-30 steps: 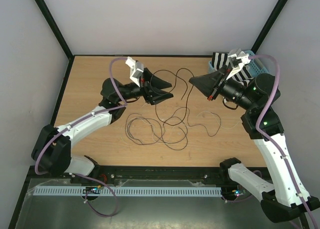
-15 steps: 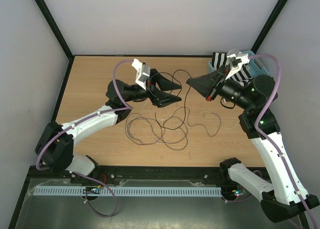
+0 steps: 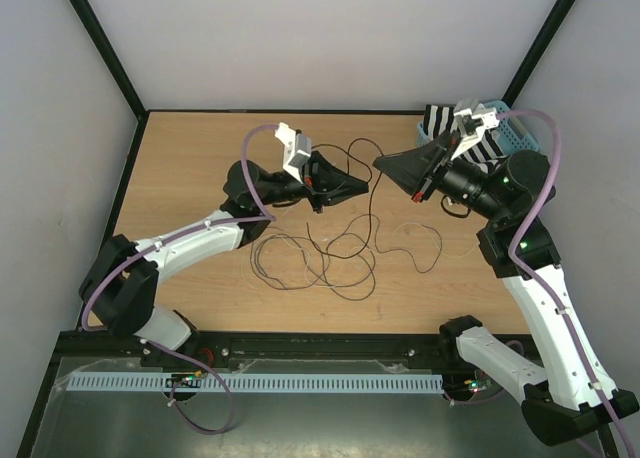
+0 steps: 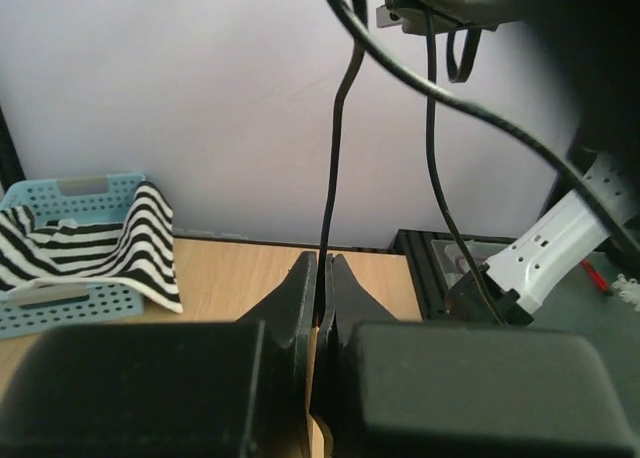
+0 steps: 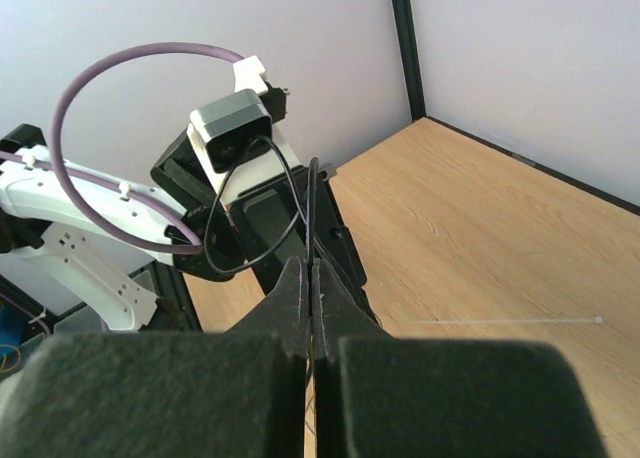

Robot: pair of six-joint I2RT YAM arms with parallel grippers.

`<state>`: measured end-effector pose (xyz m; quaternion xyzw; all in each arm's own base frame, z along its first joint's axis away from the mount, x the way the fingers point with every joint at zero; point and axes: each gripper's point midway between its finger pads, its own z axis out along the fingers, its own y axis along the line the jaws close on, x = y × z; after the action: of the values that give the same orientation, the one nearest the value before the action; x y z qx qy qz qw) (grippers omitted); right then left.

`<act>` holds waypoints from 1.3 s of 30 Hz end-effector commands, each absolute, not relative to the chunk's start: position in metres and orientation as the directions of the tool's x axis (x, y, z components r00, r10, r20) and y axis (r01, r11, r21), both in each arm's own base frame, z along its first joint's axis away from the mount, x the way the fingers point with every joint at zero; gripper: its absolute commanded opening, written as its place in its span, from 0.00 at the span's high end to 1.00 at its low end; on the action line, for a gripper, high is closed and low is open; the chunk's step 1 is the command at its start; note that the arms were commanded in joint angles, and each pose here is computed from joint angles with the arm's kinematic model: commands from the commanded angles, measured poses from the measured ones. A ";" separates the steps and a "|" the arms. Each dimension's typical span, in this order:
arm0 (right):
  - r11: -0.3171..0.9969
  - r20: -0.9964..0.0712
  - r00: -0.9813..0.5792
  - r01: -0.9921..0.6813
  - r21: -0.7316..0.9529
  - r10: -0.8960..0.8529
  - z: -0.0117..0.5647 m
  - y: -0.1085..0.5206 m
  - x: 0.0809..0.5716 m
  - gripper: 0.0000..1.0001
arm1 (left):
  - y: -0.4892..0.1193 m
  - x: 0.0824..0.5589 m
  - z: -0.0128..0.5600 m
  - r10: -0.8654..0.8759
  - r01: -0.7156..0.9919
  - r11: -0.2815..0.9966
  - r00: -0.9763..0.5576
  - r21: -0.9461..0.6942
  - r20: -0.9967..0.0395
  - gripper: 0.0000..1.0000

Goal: Zip-tie the wires
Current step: Straighten the cable at the center of the board.

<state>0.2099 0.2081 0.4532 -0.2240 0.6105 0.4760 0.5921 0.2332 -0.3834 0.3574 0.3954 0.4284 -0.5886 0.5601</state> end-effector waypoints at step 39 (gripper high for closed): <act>0.894 -0.703 -0.646 0.068 -0.442 -0.298 0.223 0.009 0.322 1.00 | -0.157 0.266 0.176 0.220 0.369 0.929 -0.562 -0.004 -0.797 1.00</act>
<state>0.3228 0.0015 0.2554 -0.0449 0.8581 -0.2368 0.4534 0.2753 -0.1630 0.1979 0.1782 0.8580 -0.0899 0.4732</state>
